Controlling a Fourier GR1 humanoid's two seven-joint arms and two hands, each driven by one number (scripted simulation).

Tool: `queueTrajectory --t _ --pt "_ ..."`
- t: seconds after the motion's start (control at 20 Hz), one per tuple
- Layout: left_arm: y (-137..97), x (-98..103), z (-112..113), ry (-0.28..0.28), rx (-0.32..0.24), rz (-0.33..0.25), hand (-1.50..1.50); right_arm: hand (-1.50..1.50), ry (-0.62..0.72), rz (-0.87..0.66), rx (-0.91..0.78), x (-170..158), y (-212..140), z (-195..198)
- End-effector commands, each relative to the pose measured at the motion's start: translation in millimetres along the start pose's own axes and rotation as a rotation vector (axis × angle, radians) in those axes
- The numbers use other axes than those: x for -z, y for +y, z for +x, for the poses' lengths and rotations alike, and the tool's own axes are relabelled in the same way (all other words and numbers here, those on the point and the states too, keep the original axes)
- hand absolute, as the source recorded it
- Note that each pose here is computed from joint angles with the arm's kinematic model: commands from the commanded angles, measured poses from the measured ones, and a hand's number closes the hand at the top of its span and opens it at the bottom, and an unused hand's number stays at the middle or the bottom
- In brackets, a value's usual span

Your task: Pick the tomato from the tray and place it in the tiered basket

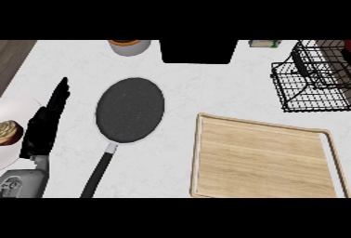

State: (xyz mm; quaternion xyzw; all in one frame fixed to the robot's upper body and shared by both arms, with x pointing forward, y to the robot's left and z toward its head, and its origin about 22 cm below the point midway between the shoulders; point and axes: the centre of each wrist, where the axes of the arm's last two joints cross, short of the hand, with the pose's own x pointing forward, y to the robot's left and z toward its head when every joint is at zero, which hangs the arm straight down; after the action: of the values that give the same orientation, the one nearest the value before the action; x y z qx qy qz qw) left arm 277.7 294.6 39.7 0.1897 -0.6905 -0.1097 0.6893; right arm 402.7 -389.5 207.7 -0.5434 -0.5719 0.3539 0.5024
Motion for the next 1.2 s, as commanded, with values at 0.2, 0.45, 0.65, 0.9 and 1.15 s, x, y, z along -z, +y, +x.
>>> queueTrajectory --t 0.2,0.45,0.65,0.9,1.15 --pt "0 10 0 0.0 -0.009 -0.003 0.0 1.5 0.133 0.18 0.293 4 23 -25" --pt "7 11 2 -0.003 -0.011 -0.003 0.0 -1.5 0.139 0.178 0.295 5 37 -28" --pt "-3 3 -2 0.006 -0.021 -0.007 0.0 -1.5 0.138 0.073 0.428 -7 55 -41" --pt "-3 7 -1 0.011 -0.006 -0.001 0.0 -1.5 0.12 -0.065 0.501 1 7 -56" --pt "1 -1 3 0.003 -0.002 0.033 0.0 -1.5 0.2 -0.143 0.519 -15 -32 -98"
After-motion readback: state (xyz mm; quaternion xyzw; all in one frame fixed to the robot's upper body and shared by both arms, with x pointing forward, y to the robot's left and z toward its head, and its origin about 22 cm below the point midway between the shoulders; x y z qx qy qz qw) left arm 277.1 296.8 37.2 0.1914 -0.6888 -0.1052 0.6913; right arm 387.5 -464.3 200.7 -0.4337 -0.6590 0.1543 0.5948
